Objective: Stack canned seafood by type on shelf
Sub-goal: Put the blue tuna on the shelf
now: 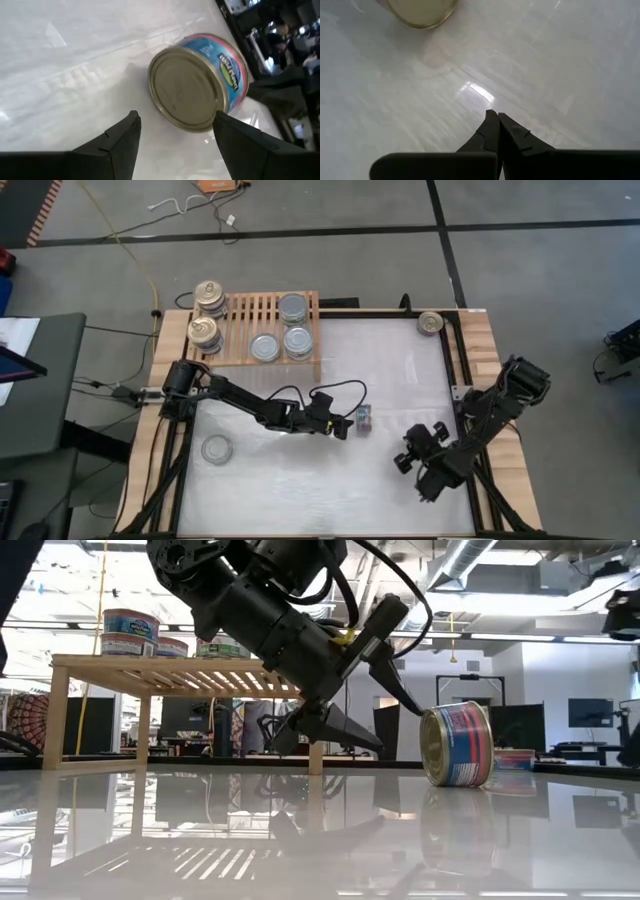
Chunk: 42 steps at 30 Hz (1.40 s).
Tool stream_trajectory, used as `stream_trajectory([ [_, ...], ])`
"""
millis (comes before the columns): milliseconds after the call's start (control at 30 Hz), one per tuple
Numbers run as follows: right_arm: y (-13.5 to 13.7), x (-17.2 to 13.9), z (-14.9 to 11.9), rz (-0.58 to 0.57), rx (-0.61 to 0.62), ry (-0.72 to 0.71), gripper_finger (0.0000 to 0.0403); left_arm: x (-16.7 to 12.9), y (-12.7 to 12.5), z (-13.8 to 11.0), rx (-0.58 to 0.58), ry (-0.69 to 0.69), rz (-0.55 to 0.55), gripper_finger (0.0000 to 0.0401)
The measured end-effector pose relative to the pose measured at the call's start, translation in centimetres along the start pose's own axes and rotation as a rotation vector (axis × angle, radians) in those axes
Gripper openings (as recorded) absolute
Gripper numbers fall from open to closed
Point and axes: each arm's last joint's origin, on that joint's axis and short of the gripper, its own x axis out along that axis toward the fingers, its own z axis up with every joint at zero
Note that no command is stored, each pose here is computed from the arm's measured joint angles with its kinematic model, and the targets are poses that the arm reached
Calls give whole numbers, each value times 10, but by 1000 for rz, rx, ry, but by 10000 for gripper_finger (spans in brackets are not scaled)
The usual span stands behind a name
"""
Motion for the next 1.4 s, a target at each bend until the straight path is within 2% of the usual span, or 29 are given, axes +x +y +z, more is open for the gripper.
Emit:
stream_trajectory([
  [200,-8,-2,-10,4,-7,-9,26,0,1,0,67,2,8,271],
  [400,-15,2,-11,-21,-27,-18,25,1,2,0,46,-2,16,322],
  [500,-15,4,-10,-28,-21,-18,27,0,-2,-2,31,-11,-12,328],
  [733,-14,6,-9,-37,-16,-24,28,-7,-31,-3,142,-161,-8,329],
  [933,-14,6,-9,-42,-28,-27,28,-11,-77,13,200,-213,162,329],
  [1133,-17,6,-8,-60,-46,-35,28,16,-97,6,236,-152,352,329],
  [1267,-18,6,-7,-72,-56,-38,28,38,-105,-1,250,-98,397,329],
  [1400,-18,6,-7,-72,-56,-39,28,46,-113,2,269,-89,420,329],
])
